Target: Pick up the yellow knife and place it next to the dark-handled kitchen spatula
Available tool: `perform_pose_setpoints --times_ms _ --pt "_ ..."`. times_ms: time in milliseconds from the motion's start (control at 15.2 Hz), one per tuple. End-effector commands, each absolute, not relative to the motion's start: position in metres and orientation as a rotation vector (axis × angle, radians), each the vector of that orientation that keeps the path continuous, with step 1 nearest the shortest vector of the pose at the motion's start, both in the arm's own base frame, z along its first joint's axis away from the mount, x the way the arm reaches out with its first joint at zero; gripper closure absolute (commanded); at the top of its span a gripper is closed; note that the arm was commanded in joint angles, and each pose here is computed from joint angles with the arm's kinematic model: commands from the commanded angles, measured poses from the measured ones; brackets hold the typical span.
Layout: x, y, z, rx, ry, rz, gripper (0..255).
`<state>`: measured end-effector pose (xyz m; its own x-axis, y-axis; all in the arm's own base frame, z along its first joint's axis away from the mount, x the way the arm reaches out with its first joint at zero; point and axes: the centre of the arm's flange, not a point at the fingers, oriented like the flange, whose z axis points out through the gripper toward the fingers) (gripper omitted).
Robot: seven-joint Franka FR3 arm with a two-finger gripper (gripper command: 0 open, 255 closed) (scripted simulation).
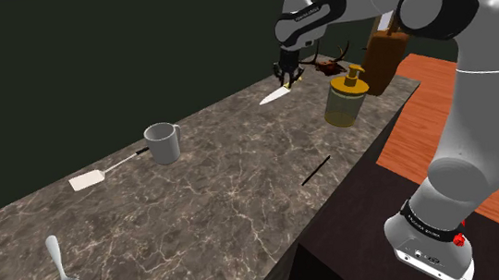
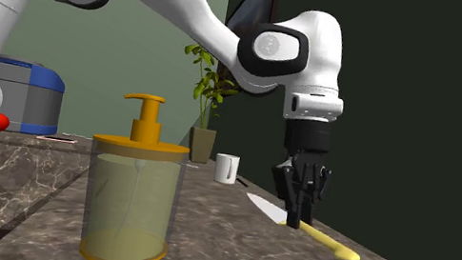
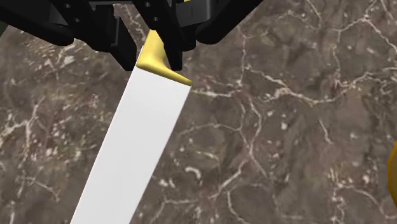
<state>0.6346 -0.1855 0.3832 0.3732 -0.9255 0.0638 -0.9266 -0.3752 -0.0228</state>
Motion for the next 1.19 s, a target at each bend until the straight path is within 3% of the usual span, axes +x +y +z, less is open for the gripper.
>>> perform_pose_setpoints --times_ms 0,396,1122 --pt "0.634 -0.186 0.393 2.589 -1.746 0.102 255" --pt "0.634 -0.186 0.424 2.589 -1.746 0.102 255" --pt "0.603 -0.044 0.424 2.589 -1.746 0.102 255"
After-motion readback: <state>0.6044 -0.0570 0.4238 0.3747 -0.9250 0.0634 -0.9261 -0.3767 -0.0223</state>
